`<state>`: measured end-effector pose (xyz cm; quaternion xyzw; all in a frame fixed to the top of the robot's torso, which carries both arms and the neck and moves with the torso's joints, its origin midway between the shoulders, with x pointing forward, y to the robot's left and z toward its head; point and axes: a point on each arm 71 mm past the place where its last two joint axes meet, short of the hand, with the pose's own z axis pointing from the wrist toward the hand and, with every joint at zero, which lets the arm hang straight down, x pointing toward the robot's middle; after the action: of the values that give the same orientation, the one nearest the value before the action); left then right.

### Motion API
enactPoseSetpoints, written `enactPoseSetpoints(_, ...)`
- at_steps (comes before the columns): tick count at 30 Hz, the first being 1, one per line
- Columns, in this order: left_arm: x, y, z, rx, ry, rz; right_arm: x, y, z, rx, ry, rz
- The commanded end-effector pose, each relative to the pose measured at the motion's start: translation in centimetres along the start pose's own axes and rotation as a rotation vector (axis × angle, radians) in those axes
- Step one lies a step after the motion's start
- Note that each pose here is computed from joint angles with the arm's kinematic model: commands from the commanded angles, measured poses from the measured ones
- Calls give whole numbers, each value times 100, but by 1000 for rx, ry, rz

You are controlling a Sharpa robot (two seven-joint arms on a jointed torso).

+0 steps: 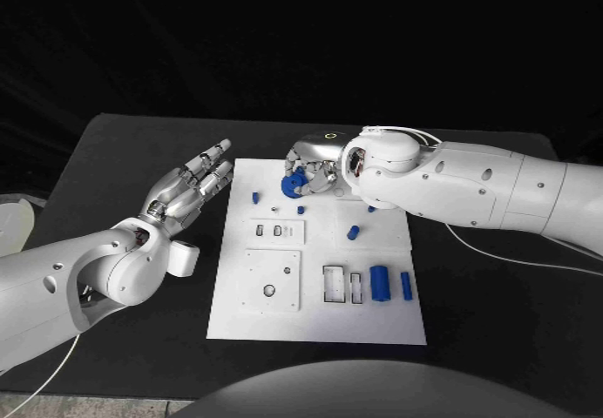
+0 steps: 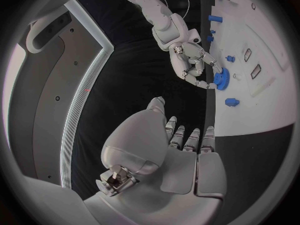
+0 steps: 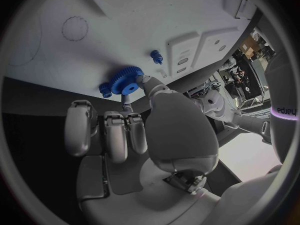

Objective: Assemble the parts on the task board

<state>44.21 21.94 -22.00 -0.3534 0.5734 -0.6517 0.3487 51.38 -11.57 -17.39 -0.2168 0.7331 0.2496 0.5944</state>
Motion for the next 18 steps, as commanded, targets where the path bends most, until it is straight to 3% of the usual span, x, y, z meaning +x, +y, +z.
enactPoseSetpoints(1, 25, -2, 4, 9, 18, -15, 56, -37, -21, 16, 30, -5)
enactPoseSetpoints(10, 23, 9, -4, 6, 17, -16, 54, -61, -45, 16, 12, 7)
enactPoseSetpoints(18, 20, 12, -10, 4, 16, -17, 11, -119, -92, 8, -54, 34)
